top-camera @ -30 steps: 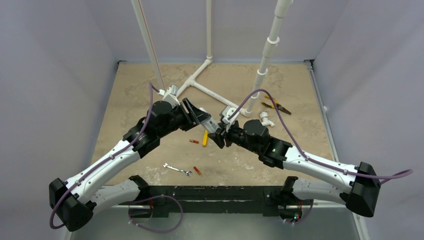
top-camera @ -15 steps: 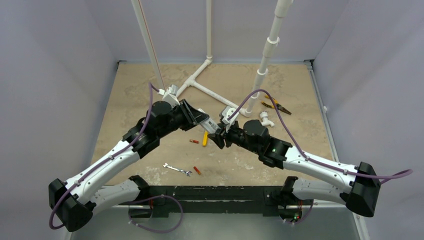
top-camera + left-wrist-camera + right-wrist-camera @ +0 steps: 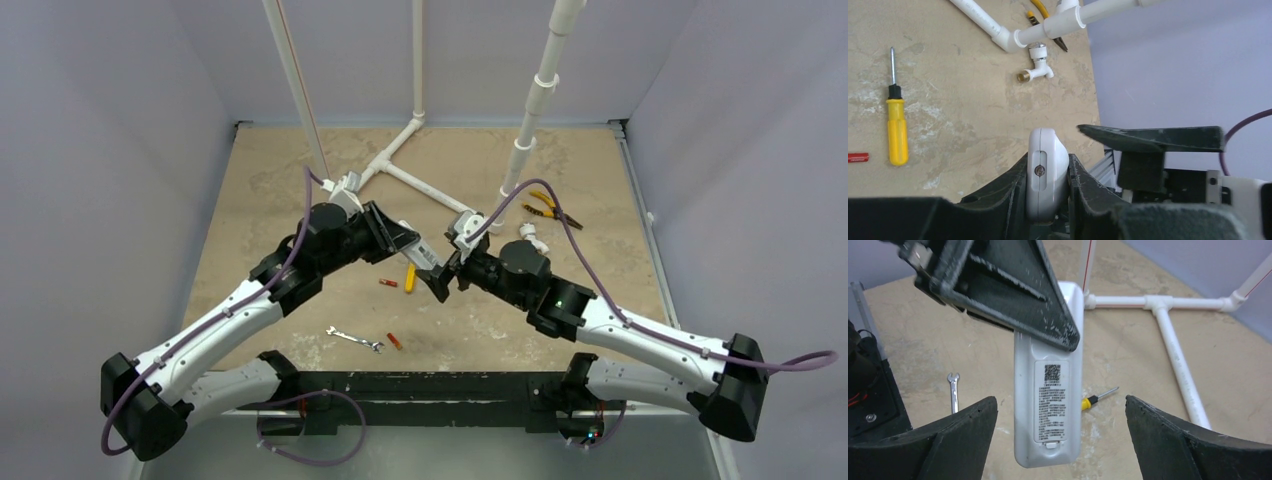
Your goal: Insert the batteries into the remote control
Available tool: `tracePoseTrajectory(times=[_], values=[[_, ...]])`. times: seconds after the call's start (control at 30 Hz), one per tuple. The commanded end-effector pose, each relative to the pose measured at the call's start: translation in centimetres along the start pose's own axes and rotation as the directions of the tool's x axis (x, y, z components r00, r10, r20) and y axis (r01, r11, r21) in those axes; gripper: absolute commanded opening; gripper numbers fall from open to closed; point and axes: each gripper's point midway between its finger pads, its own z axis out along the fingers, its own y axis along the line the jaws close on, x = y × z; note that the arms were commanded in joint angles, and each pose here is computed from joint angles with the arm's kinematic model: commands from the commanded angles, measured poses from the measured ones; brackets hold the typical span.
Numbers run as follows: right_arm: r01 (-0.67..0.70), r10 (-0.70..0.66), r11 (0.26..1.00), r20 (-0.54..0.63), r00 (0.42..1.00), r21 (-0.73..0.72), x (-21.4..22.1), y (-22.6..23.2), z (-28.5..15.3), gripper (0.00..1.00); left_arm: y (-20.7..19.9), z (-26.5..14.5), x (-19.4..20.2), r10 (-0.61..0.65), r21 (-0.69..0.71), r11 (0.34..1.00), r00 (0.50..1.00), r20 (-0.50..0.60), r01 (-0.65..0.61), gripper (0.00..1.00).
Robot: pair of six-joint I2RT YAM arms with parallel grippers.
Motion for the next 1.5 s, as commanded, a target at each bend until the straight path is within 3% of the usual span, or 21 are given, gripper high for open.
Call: tracePoseTrajectory(times=[0.0,0.23,0.53,0.7,0.8,0.93,1.1,1.47], values=[[0.125,-0.122,0.992,0.129,0.984,-0.013,-3.9,-0.1,-1.6,0.96,-0.4,-0.8,0.3,0.077,0.062,0.995,0.997,0.009,-0.077,0.00],[0.290,-0.281,0.956,0.159,0.946,-0.039,-3.4,0.1,-2.6,0.94,1.0,-1.9,1.5,0.140,0.053,0.989,0.989,-0.038,-0.138,0.00],[0.430,-0.431,0.902,-0.027,0.902,-0.044,-1.5,-1.6,-3.8,0.82,2.0,-3.6,3.6,0.260,0.157,0.955,0.965,-0.044,-0.250,0.00],[0.450,-0.450,0.891,0.016,0.893,-0.064,-1.6,-1.0,-3.6,0.65,2.5,-3.7,4.1,0.262,0.158,0.955,0.963,-0.061,-0.250,0.00],[0.468,-0.469,0.875,0.023,0.883,-0.124,-1.2,-0.1,-3.5,0.64,1.8,-3.6,4.8,0.282,0.224,0.940,0.956,-0.078,-0.259,0.00],[0.522,-0.534,0.775,0.073,0.843,-0.356,0.4,3.5,-4.5,0.62,1.0,-3.3,5.7,0.289,0.320,0.914,0.954,-0.079,-0.250,0.00],[0.572,-0.566,0.722,0.143,0.812,-0.389,0.4,4.4,-5.3,0.59,1.1,-2.7,6.6,0.272,0.349,0.912,0.955,-0.117,-0.217,0.00],[0.665,-0.646,0.587,0.229,0.728,-0.461,1.8,5.7,-5.7,0.41,0.2,-2.4,7.0,0.168,0.398,0.912,0.975,-0.146,-0.097,0.00]])
